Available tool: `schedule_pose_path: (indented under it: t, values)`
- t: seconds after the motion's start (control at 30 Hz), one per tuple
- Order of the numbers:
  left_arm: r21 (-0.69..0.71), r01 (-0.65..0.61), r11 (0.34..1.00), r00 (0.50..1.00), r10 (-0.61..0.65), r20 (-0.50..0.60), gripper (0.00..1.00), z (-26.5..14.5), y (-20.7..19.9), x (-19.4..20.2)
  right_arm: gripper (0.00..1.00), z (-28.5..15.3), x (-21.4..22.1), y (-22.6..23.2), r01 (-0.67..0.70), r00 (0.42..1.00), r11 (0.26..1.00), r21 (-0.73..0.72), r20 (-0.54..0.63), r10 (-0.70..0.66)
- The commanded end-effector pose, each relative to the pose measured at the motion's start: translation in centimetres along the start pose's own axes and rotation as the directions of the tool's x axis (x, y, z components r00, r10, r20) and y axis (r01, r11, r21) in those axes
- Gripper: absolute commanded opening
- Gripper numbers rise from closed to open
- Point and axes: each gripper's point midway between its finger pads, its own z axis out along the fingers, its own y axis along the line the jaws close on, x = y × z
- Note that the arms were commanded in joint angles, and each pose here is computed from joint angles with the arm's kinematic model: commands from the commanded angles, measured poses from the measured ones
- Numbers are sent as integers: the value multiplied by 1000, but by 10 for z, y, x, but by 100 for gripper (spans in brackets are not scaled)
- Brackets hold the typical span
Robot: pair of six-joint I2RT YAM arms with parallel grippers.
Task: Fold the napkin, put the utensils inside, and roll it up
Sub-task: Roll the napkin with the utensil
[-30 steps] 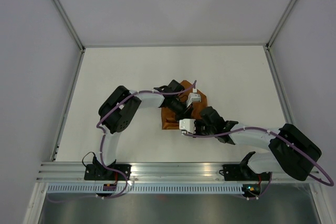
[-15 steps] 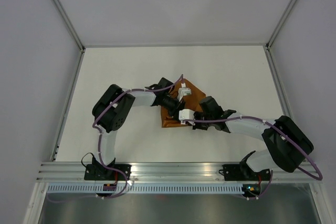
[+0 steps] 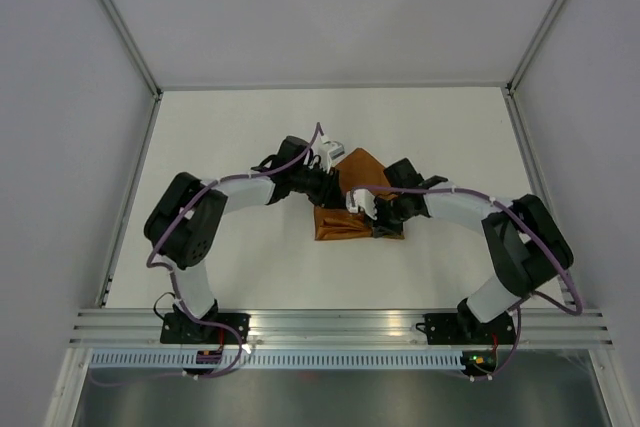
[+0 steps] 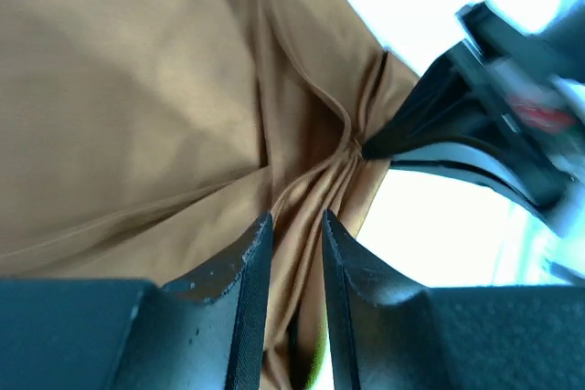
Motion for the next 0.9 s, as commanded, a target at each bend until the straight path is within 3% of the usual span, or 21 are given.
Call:
schedule_pose_path:
  t: [0.0, 0.07, 0.1, 0.13, 0.2, 0.27, 0.43, 0.47, 0.77, 0.87]
  values:
    - [-202, -62, 977, 961, 113, 254, 34, -40, -2, -61, 0, -5, 5, 3, -98, 995, 976, -193, -25, 95]
    - [-300, -79, 951, 944, 169, 284, 34, -53, 7, -61, 0, -3, 13, 12, -163, 987, 936, -311, -53, 154]
    - [-326, -110, 939, 914, 224, 338, 35, -63, 0, -75, 1, -8, 5, -8, -168, 986, 938, -302, -30, 166]
    - [-346, -124, 930, 896, 255, 363, 36, -68, -4, -79, 0, -6, 11, 1, -219, 975, 901, -375, -53, 215]
    - [-421, -197, 885, 867, 358, 347, 38, -71, -11, -72, 0, -8, 13, -8, -262, 963, 874, -408, -55, 263]
    - [-519, -288, 805, 834, 477, 277, 39, -70, -7, -66, 0, -5, 15, -13, -303, 950, 836, -457, -76, 302]
    - [-593, -487, 642, 738, 665, 115, 43, -41, -29, -48, 0, 1, 27, -14, -386, 917, 743, -547, -141, 372]
    - [-616, -527, 585, 702, 709, 72, 46, -40, -28, -49, 0, 2, 28, -14, -391, 915, 737, -552, -148, 374]
    - [-471, -786, 400, 519, 841, -151, 54, 15, -36, -3, 0, 10, 41, -21, -459, 883, 690, -560, -201, 425]
    - [-417, -827, 378, 481, 859, -175, 55, 27, -44, 12, 1, 11, 46, -21, -473, 876, 678, -563, -215, 432]
